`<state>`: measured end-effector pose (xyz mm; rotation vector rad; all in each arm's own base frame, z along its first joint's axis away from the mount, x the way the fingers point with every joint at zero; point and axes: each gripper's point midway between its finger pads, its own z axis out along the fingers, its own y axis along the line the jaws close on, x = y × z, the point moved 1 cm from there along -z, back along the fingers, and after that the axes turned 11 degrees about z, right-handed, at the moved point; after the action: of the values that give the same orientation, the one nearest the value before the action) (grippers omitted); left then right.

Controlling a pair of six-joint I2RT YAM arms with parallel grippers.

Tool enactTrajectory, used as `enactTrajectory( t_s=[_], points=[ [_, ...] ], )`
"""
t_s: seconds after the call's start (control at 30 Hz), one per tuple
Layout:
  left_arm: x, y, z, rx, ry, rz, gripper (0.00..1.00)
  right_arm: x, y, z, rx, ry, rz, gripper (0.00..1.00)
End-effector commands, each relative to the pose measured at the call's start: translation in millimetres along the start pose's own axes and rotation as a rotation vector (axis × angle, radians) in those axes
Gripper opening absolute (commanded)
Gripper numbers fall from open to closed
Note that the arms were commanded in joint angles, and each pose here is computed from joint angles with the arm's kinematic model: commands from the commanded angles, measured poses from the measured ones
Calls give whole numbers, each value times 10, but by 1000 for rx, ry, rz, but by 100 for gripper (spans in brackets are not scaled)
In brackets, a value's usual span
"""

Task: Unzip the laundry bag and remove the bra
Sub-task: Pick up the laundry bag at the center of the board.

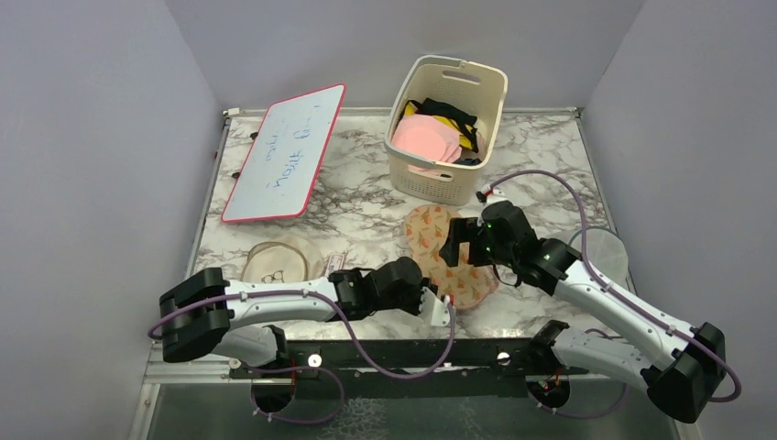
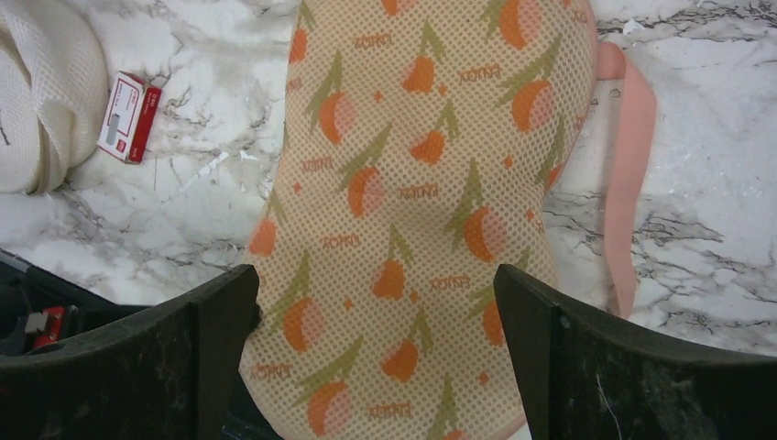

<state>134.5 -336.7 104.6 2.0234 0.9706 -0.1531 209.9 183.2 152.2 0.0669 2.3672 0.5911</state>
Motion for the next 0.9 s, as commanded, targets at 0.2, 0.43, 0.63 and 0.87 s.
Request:
enactTrajectory(
  t_s=[0.2, 0.43, 0.63, 0.87],
  points=[
    [370, 376, -188, -153, 136, -352, 0, -398, 112, -92, 25, -123, 16, 100],
    [393, 493, -250, -165, 149, -401, 0, -109, -72, -31, 83, -38, 60, 100],
    [407, 623, -222, -222, 182, -481, 0, 28, -222, -7, 146, -10, 105, 100],
    [317, 587, -58, -177, 150, -562, 0, -85, 0, 130, 54, -19, 177, 99]
  ],
)
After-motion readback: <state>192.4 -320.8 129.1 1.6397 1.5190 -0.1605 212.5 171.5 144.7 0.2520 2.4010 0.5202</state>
